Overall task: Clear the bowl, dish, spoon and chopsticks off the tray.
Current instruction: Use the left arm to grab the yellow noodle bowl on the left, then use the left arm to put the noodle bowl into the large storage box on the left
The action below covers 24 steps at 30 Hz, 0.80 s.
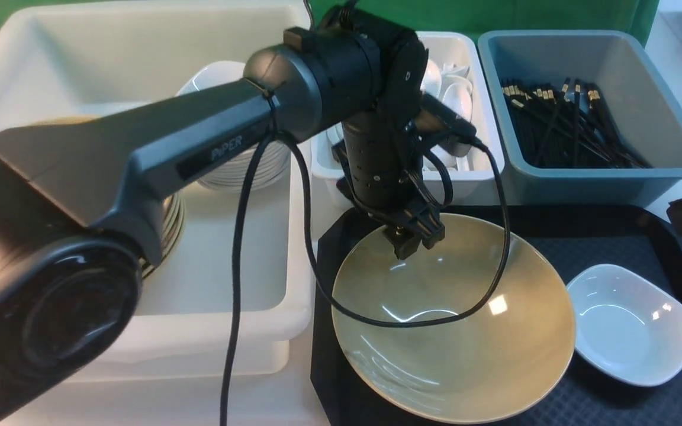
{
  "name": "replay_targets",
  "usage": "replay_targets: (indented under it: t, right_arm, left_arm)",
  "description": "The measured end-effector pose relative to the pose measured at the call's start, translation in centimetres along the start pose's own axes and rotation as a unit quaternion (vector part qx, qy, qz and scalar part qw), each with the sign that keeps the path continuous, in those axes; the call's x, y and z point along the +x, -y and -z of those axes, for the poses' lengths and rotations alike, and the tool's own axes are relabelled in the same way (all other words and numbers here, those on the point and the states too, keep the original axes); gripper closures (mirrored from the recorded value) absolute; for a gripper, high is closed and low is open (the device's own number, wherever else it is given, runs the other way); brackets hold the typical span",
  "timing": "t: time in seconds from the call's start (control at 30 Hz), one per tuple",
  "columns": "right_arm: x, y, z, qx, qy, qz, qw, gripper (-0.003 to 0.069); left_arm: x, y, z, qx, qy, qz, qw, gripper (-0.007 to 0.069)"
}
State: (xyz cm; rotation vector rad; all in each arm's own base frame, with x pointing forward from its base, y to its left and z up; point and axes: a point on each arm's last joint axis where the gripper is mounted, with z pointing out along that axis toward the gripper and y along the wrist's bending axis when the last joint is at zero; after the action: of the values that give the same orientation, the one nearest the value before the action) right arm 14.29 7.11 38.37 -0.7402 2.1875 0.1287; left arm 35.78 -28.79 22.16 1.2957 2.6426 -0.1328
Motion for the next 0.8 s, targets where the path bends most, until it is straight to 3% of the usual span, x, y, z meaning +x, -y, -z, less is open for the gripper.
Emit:
replay_targets:
  t: [0.07,0.1,0.17,0.4,0.5,0.63,0.8]
  right_arm:
    - [0.0,0.0,0.0,0.000,0.000,0.000,1.000,0.0454]
    - [0.0,0.0,0.0,0.000,0.000,0.000,1.000,0.0454]
    - [0.0,0.0,0.0,0.000,0.000,0.000,1.000,0.0451]
    - [-0.2,0.0,-0.6,-0.002,-0.006,0.000,1.000,0.0446]
    - [-0.3,0.0,-1.3,-0.003,-0.015,0.000,1.000,0.0446]
    - [-0.8,-0.3,-3.2,-0.031,-0.037,0.012,0.999,0.0481]
    - [-2.6,-1.4,-3.7,-0.105,-0.010,0.027,0.994,0.0596]
  left_arm:
    - [0.1,0.1,-0.7,0.010,-0.009,0.003,1.000,0.0316]
    - [0.1,0.2,-1.2,0.019,-0.019,0.006,1.000,0.0396]
    - [0.2,0.3,-1.1,0.027,-0.024,0.006,0.999,0.0476]
    - [0.5,0.9,3.2,0.042,0.009,0.011,0.999,0.0605]
    - [0.7,0.9,5.4,0.043,0.036,0.018,0.998,0.0619]
    - [2.3,-0.6,11.9,0.058,0.112,0.053,0.991,0.0618]
    - [5.6,-3.1,19.2,0.079,0.206,0.112,0.969,0.0619]
